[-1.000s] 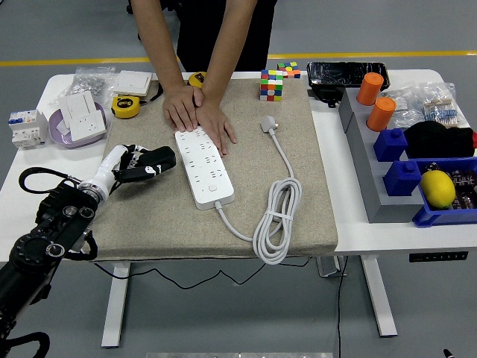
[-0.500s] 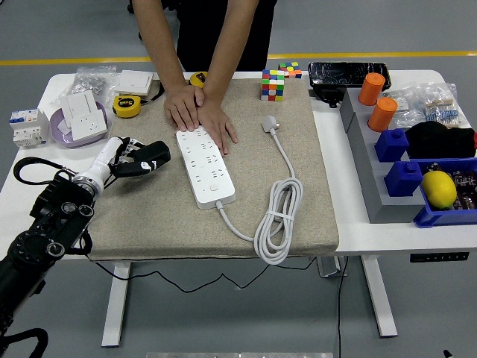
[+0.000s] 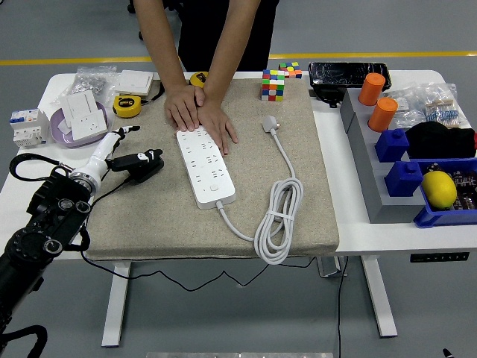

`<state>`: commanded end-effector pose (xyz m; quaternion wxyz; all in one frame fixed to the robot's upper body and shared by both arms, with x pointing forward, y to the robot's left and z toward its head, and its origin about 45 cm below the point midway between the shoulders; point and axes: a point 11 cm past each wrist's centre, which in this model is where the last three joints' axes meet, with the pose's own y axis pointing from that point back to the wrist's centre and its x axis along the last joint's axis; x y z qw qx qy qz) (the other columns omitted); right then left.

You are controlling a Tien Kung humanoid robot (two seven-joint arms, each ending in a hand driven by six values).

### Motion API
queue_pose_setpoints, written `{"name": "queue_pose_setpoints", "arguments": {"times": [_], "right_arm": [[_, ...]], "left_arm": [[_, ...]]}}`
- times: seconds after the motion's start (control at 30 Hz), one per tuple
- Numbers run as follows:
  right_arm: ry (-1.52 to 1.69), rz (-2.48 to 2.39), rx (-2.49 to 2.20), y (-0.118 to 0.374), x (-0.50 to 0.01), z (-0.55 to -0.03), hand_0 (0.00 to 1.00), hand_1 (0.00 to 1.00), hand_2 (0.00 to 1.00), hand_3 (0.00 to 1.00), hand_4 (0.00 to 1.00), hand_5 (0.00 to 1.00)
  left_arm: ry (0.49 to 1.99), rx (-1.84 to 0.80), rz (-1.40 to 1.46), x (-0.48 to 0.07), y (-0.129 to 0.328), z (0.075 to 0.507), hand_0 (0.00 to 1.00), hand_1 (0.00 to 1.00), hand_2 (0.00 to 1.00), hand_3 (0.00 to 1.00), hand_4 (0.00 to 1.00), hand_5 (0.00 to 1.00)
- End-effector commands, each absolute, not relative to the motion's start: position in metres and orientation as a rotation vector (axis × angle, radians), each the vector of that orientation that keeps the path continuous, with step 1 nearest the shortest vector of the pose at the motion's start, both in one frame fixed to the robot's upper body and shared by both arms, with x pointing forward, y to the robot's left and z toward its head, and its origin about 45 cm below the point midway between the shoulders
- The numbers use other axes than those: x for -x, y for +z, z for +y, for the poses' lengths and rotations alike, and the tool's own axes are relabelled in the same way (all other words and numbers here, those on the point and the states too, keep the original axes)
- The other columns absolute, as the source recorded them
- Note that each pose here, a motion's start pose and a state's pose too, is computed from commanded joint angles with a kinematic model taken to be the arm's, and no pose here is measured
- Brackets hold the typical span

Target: Pick up the plug,place it near the board,insert it into the board,press the button

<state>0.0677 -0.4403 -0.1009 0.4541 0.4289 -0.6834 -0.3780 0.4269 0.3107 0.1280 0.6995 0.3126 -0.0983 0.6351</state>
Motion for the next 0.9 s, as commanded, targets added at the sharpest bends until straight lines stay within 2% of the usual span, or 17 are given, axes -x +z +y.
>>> {"name": "queue_pose_setpoints", "arguments": {"times": [0.1, 0.13, 0.3, 0.33, 0.5, 0.53, 0.57, 0.9], "right_arm": [[-0.933, -1.687, -1.059, -0.101, -0.068, -0.44, 0.969, 0.893, 0.831, 0.844, 0.998, 0.998], [-0.933, -1.688, -1.058, -0.101, -0.068, -0.44, 0.969, 0.893, 0.832, 0.844, 0.998, 0.998], [-0.934, -1.687, -1.06, -0.101, -0.068, -0.439, 0.969, 0.893, 0.832, 0.844, 0.998, 0.998], [-0.934, -1.687, -1.06, -0.101, -0.068, -0.439, 0.969, 0.893, 0.832, 0.844, 0.998, 0.998], [-0.935, -1.684, -1.062, -0.102, -0.068, -0.438, 0.969, 0.893, 0.832, 0.844, 0.998, 0.998], [-0.934, -1.683, -1.062, -0.102, -0.068, -0.438, 0.969, 0.893, 0.831, 0.844, 0.998, 0.998], [-0.934, -1.681, -1.062, -0.102, -0.067, -0.438, 0.969, 0.893, 0.831, 0.844, 0.998, 0.998], [-0.932, -1.664, -1.065, -0.103, -0.063, -0.437, 0.969, 0.893, 0.831, 0.843, 0.998, 0.998]], "left_arm": [[1.427, -0.687, -0.226, -0.427, 0.131, 0.312, 0.998, 0.998, 0.998, 0.931, 0.998, 0.476], [1.443, -0.672, -0.23, -0.428, 0.133, 0.312, 0.998, 0.998, 0.998, 0.92, 0.998, 0.676], [1.613, -0.461, -0.226, -0.427, 0.156, 0.317, 0.998, 0.998, 0.998, 0.92, 0.998, 0.676], [1.639, -0.426, -0.224, -0.427, 0.16, 0.319, 0.986, 0.998, 0.934, 0.868, 0.998, 0.712], [1.807, -0.145, -0.158, -0.412, 0.186, 0.331, 0.986, 0.998, 0.934, 0.868, 0.998, 0.712], [1.83, -0.091, -0.141, -0.408, 0.191, 0.333, 0.909, 0.93, 0.878, 0.834, 0.998, 0.751], [1.855, -0.031, -0.121, -0.404, 0.197, 0.336, 0.909, 0.93, 0.878, 0.834, 0.998, 0.751], [1.978, 0.33, 0.026, -0.348, 0.219, 0.367, 0.896, 0.911, 0.862, 0.839, 0.998, 0.769]]}}
